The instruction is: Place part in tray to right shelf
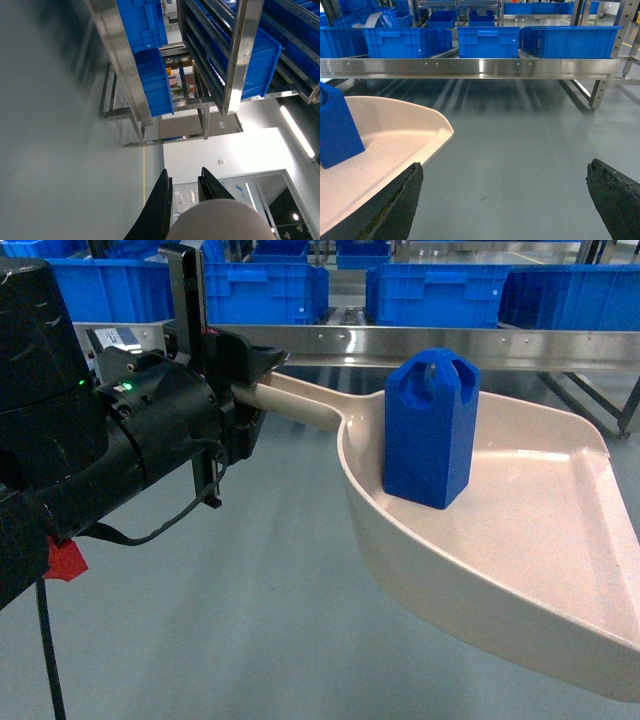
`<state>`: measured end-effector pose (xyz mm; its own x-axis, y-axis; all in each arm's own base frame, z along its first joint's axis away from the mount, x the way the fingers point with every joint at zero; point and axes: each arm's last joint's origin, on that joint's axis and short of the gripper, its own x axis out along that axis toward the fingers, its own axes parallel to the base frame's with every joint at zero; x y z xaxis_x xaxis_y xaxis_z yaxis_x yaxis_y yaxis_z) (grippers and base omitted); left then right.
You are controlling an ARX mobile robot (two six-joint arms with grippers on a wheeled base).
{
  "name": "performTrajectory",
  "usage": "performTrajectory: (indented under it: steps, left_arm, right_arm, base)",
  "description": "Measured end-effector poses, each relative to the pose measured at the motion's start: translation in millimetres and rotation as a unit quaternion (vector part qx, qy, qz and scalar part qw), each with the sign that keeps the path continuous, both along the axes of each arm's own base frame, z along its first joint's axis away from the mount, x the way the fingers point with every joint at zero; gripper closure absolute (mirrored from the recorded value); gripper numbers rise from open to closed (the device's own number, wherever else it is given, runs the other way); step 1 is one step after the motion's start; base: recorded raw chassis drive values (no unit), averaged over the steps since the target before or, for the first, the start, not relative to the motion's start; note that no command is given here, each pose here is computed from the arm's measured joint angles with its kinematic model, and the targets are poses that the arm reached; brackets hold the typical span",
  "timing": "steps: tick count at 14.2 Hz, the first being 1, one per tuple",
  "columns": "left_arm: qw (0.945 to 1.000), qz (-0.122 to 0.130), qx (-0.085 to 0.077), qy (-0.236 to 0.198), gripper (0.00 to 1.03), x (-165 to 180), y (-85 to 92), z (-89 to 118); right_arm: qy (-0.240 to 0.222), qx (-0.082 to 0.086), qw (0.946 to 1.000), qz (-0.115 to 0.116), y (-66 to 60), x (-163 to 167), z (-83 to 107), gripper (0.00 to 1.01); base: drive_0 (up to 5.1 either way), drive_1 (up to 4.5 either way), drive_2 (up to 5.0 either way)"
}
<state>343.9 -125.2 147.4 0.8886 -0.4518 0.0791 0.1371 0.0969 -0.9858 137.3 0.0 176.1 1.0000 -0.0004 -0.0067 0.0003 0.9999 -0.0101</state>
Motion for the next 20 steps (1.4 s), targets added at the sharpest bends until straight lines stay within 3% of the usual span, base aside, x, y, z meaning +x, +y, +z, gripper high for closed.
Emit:
performTrajectory:
  steps: [20]
  left_arm:
    - [1.0000, 0.001, -0.001, -0.002, 0.90, 0.3, 0.7, 0.4]
  right_arm:
    - [0.000, 0.000, 1.0000, 0.000, 0.0, 0.0, 0.0, 0.03]
  base:
    - [-0.4, 4.37, -3.9]
